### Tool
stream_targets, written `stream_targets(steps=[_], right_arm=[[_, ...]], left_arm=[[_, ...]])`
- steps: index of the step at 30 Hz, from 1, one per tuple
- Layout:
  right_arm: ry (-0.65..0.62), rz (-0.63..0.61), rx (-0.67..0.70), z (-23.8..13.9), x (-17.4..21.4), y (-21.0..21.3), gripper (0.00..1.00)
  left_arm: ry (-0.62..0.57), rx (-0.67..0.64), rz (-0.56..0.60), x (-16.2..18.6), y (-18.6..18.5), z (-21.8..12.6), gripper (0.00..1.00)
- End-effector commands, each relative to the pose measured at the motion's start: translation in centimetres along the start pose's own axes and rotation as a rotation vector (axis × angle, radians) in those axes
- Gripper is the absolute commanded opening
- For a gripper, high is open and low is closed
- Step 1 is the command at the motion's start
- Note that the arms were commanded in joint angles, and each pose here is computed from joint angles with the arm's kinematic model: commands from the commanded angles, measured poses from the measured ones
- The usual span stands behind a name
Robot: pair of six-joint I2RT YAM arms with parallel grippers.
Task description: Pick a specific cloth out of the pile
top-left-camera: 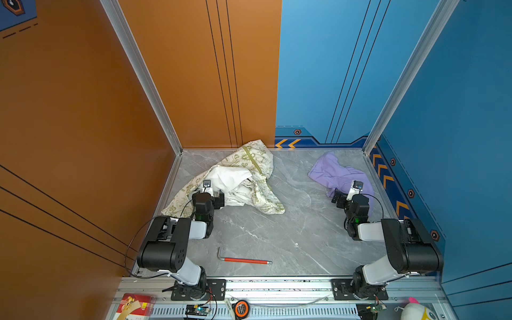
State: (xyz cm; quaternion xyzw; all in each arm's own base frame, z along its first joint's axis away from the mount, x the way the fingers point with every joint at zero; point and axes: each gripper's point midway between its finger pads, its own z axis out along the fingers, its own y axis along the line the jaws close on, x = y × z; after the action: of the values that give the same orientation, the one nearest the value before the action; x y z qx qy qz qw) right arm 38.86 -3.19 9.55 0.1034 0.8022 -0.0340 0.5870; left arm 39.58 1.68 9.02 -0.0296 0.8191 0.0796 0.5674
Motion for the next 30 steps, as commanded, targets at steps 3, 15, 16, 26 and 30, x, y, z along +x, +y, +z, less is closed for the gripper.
stream_targets(steps=[3, 15, 16, 26, 30], right_arm=[[0.000, -0.024, -0.009, 0.02, 0.08, 0.31, 1.00], [0.002, -0.025, -0.008, 0.01, 0.13, 0.28, 1.00], [0.002, -0.027, -0.007, 0.02, 0.12, 0.30, 1.00], [0.005, -0.031, -0.006, 0.05, 0.15, 0.34, 1.00], [0.003, -0.030, -0.005, 0.07, 0.09, 0.33, 1.00]], left_arm=[[-0.012, 0.021, -0.026, 0.02, -0.05, -0.07, 0.98], [-0.013, 0.022, -0.022, 0.01, -0.15, -0.08, 0.98], [-0.014, 0.022, -0.022, -0.02, -0.17, -0.07, 0.98], [-0.012, 0.024, -0.023, 0.02, -0.15, -0.06, 0.98], [-0.011, 0.024, -0.022, 0.02, -0.15, 0.03, 0.98]])
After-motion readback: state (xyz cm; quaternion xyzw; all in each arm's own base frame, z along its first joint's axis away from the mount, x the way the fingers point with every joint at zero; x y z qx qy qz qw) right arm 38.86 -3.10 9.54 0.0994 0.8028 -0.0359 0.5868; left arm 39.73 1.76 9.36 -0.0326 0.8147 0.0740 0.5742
